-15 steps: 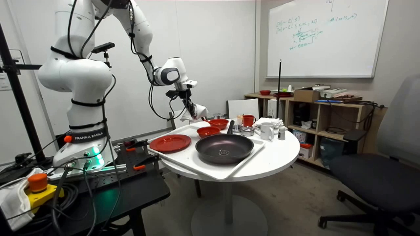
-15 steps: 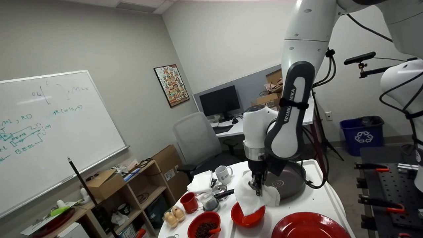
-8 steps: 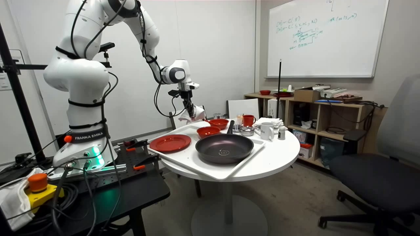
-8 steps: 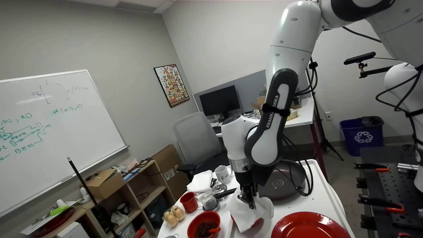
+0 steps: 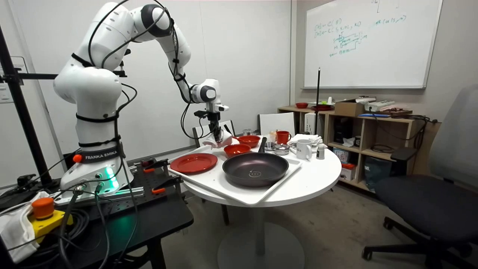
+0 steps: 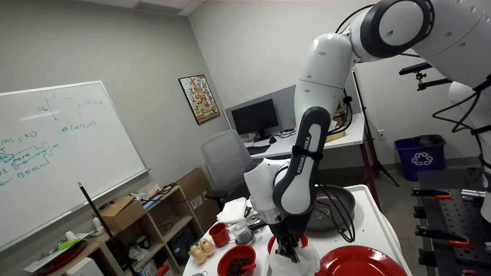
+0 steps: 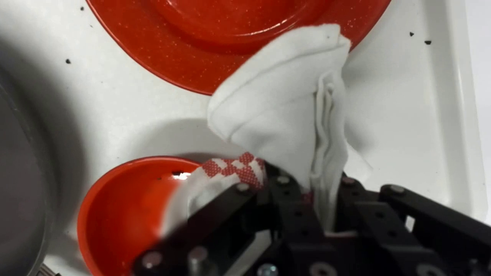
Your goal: Pick up the white towel on the left and use it to wipe the black pan, set the towel back on the table
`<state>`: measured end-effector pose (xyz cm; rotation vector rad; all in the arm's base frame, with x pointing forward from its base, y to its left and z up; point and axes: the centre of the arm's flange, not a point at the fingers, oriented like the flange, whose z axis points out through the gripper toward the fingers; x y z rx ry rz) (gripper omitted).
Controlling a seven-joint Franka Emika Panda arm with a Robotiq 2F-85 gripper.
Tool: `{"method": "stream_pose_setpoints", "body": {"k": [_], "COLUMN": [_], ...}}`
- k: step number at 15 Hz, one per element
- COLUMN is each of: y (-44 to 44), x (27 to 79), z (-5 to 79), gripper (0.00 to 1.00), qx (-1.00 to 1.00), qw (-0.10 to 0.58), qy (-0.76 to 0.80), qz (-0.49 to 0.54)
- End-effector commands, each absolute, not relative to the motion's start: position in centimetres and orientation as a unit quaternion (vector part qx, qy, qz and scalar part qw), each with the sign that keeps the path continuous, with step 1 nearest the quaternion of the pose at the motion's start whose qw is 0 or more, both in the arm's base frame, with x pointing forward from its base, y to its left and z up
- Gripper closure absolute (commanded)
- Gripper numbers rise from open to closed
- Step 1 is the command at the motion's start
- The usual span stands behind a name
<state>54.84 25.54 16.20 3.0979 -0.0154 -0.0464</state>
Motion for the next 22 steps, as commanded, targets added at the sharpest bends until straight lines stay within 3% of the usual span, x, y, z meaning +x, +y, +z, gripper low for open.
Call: {"method": "stream_pose_setpoints", "body": {"k": [1, 6, 7, 22], "y": [27.6, 28.5, 27.9, 28.0], "x": [56.0, 55.3, 54.5, 54.7], "z": [14.2, 12.0, 12.6, 12.0], "gripper": [0.96, 0.96, 0.83, 0.83], "qx": [0.998, 0.995, 0.997, 0.996], "qw": [0.040, 0.064, 0.049, 0.055], "qy": [0.019, 0.050, 0.037, 0.043], "qz": [-0.038, -0.055, -0.048, -0.052]}}
